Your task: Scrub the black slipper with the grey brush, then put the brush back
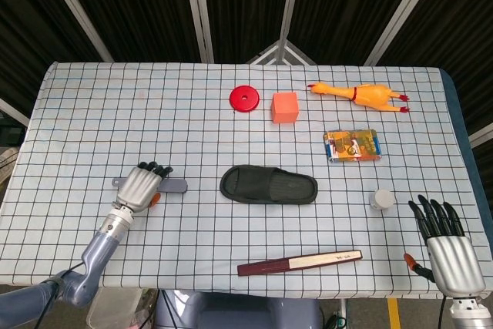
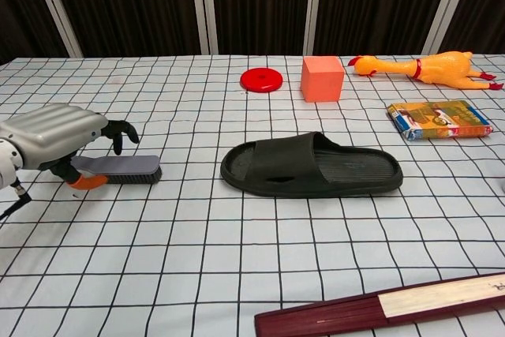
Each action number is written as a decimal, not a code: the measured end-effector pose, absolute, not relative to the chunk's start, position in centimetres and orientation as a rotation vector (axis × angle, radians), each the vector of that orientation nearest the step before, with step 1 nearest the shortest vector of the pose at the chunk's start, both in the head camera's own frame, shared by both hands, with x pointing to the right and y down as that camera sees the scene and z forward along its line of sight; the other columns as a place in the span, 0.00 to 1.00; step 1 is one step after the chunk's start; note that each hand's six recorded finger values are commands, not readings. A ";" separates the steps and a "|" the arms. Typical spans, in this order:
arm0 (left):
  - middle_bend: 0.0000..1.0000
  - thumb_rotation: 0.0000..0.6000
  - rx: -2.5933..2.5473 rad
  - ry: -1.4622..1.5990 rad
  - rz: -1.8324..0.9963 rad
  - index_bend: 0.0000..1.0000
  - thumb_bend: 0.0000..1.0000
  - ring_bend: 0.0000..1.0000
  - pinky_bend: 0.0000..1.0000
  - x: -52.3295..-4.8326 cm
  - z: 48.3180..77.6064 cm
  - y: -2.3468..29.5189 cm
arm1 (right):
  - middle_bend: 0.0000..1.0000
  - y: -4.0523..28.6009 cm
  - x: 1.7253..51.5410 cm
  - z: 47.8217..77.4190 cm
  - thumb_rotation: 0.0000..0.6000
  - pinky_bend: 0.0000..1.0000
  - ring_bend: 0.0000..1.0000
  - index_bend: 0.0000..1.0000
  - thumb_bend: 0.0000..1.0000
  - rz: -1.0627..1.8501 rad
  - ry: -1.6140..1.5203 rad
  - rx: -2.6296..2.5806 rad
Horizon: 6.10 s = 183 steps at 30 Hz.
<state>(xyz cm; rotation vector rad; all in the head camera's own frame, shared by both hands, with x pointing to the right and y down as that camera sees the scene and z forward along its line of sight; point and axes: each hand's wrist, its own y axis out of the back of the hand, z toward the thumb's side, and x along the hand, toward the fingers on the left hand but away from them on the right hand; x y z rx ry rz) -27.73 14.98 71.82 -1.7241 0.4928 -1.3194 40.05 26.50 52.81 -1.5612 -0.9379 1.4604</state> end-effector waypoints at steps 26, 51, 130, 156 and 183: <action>0.50 1.00 -1.710 0.458 -1.313 0.40 0.43 0.38 0.46 -27.2 72.2 15.0 | 0.00 26.5 40.1 53.0 1.00 0.00 0.00 0.00 0.24 1.477 -0.928 -1.559; 0.61 1.00 -1.728 0.616 -1.241 0.52 0.51 0.49 0.57 -27.0 70.6 13.1 | 0.00 26.4 38.5 54.1 1.00 0.00 0.00 0.00 0.36 1.438 -0.870 -1.599; 0.60 1.00 -2.097 0.439 -1.107 0.51 0.51 0.49 0.56 -10.2 70.7 7.7 | 0.10 21.4 13.2 68.7 1.00 0.13 0.05 0.05 0.81 1.044 -0.195 -1.862; 0.59 1.00 -2.163 0.428 -1.064 0.50 0.52 0.48 0.56 -6.6 69.8 7.9 | 0.10 21.7 13.5 68.8 1.00 0.13 0.05 0.05 0.81 1.053 -0.191 -1.864; 0.58 1.00 -1.943 0.287 -1.293 0.49 0.51 0.48 0.55 -12.4 68.3 8.0 | 0.10 21.9 13.3 67.7 1.00 0.13 0.05 0.04 0.81 1.042 -0.210 -1.847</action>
